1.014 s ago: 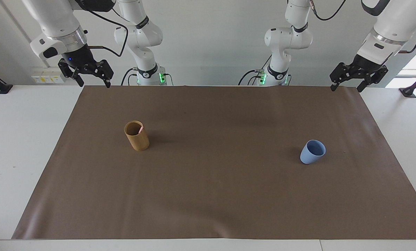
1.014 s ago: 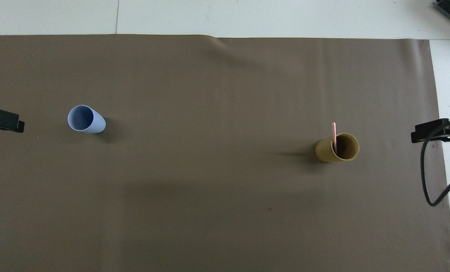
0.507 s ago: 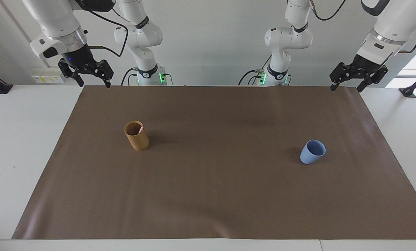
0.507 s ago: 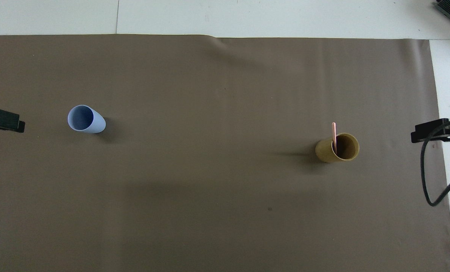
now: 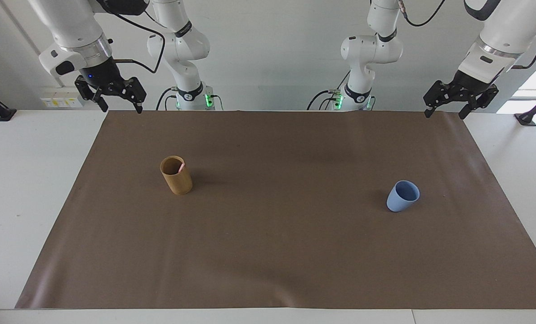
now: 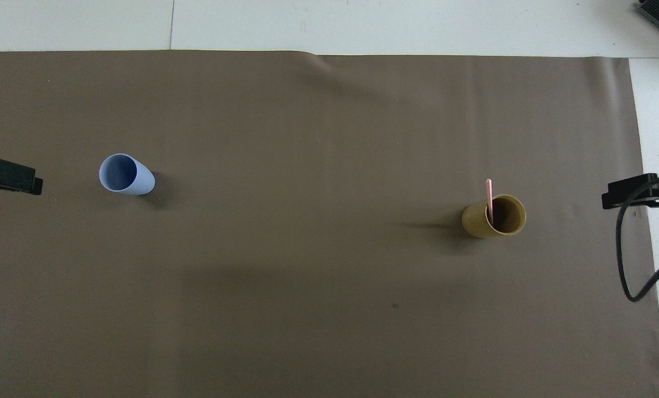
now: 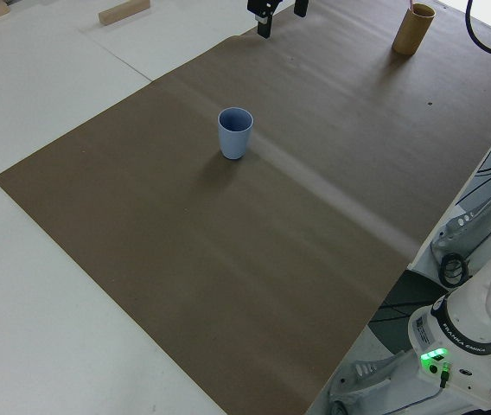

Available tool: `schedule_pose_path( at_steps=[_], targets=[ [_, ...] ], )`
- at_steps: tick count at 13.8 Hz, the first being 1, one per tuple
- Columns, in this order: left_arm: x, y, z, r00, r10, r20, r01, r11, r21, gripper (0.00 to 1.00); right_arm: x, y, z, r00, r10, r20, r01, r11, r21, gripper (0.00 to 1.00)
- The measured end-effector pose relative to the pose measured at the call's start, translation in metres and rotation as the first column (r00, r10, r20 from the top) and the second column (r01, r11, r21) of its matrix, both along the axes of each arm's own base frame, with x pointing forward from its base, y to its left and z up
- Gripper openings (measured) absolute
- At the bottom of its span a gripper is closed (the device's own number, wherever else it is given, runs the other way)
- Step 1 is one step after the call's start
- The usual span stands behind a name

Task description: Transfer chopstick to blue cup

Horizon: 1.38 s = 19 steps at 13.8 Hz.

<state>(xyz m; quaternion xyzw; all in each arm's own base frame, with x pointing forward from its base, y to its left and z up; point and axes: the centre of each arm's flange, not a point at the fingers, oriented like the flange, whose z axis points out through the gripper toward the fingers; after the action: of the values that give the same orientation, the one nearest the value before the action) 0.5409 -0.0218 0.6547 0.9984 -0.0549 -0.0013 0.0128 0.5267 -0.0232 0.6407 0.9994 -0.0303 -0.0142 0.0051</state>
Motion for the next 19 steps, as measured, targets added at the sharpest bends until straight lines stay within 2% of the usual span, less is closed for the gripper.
schedule_pose_path(
  at_steps=[19],
  targets=[
    [-0.0004, -0.0094, -0.0004, 1.000, -0.017, 0.000, 0.017, 1.000, 0.000, 1.00, 0.0000, -0.0001, 0.0000, 1.000, 0.000, 0.000, 0.000, 1.000, 0.000, 1.00]
  ],
)
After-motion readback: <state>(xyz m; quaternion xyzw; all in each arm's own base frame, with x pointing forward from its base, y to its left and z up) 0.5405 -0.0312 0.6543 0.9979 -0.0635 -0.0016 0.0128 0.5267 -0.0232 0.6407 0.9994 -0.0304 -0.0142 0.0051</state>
